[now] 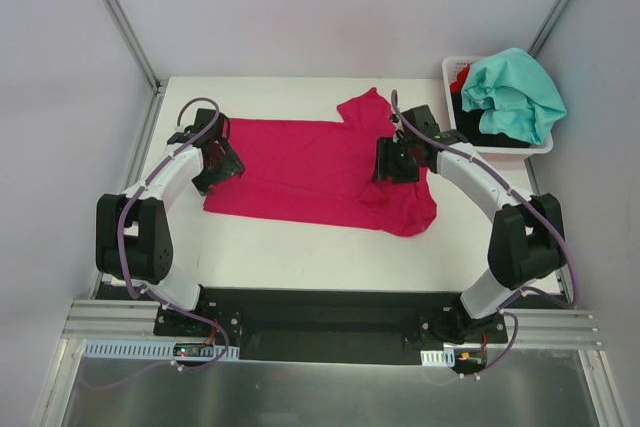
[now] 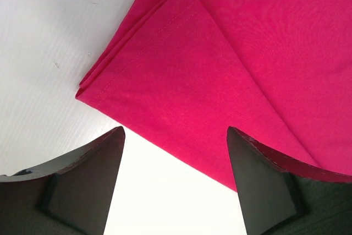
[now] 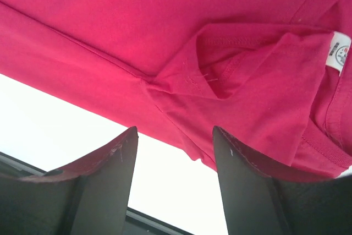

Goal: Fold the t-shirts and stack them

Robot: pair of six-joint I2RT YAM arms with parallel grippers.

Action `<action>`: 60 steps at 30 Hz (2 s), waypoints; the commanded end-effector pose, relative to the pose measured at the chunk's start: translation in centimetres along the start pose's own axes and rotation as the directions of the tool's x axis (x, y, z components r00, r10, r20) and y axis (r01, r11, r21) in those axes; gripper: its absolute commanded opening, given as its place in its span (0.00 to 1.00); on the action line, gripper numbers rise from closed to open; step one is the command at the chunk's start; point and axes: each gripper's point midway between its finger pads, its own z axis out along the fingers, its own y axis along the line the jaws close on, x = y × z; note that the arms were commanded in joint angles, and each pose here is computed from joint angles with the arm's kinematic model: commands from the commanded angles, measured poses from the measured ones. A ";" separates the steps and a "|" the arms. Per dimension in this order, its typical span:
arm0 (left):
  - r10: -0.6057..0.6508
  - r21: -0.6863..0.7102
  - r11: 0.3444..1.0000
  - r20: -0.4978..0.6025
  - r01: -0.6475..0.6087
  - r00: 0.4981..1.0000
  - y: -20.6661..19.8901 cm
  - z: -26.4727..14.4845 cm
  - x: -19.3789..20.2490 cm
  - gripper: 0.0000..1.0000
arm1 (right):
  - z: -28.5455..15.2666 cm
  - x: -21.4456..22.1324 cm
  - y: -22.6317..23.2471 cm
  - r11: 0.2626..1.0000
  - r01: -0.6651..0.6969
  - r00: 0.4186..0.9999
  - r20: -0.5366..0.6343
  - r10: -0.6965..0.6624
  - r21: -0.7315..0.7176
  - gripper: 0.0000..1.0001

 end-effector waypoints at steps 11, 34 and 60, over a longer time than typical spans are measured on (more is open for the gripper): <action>0.018 0.011 1.000 0.017 -0.018 1.000 -0.2 -1.1 -0.2 0.75 | 4.8 0.7 0.0 0.997 0.007 0.996 -0.083 -0.013 -0.078 0.61; 0.023 -0.001 1.000 0.020 -0.023 1.000 0.0 -0.9 -0.3 0.75 | 7.0 -1.3 0.5 0.983 0.023 0.994 -0.102 -0.042 -0.180 0.63; 0.024 0.002 1.000 0.020 -0.025 0.999 -0.2 -0.9 -0.4 0.75 | 7.9 -2.1 2.1 0.974 -0.012 0.987 -0.156 -0.024 -0.224 0.63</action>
